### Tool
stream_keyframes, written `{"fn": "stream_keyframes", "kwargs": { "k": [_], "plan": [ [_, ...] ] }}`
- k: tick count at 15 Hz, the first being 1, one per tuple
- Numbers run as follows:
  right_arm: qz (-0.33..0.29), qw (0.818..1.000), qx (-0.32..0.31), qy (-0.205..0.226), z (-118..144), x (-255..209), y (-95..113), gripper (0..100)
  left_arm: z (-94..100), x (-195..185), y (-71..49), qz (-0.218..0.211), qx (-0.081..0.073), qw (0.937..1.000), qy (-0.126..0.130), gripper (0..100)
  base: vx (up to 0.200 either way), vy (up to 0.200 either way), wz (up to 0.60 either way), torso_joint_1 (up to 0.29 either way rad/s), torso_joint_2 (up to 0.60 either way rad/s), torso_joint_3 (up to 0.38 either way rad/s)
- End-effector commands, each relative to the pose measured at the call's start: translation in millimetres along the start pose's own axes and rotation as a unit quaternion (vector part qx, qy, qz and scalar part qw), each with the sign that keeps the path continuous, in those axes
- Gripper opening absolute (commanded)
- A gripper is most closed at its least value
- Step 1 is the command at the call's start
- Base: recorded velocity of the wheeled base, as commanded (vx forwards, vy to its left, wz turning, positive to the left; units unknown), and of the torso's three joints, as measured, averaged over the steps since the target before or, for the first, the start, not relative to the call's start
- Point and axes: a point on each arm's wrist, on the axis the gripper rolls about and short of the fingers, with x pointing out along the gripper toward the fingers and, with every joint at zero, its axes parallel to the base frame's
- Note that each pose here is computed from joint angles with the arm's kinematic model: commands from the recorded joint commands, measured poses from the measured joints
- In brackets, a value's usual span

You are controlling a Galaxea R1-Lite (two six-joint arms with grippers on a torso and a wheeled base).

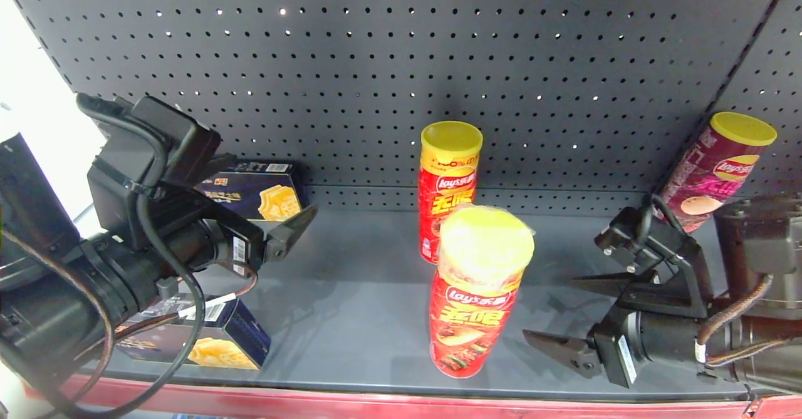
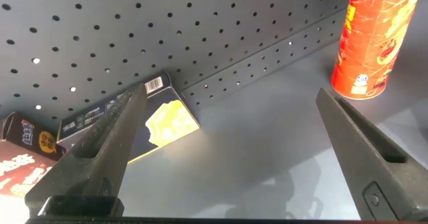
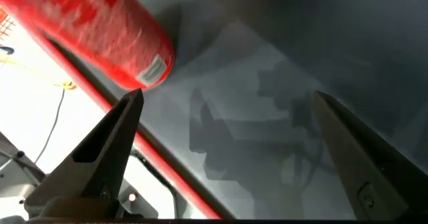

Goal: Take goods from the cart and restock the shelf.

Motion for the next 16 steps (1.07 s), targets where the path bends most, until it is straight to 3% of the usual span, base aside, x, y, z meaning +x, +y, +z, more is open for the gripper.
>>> {"fn": "stream_keyframes", "kwargs": {
  "k": [1, 16],
  "plan": [
    [0.004, 1.0, -0.002, 0.01, 3.7, 13.6, 0.9, 100, 0.6, 2.6, -0.3, 0.0, 0.0, 1.0, 0.0, 100, 0.0, 0.0, 0.0, 0.0, 0.0, 0.0],
    [0.001, 1.0, -0.005, 0.009, 13.4, 27.8, 2.8, 100, 0.5, 2.7, 0.4, 0.002, 0.0, 1.0, 0.0, 100, 0.0, 0.0, 0.0, 0.0, 0.0, 0.0]
  ]
}}
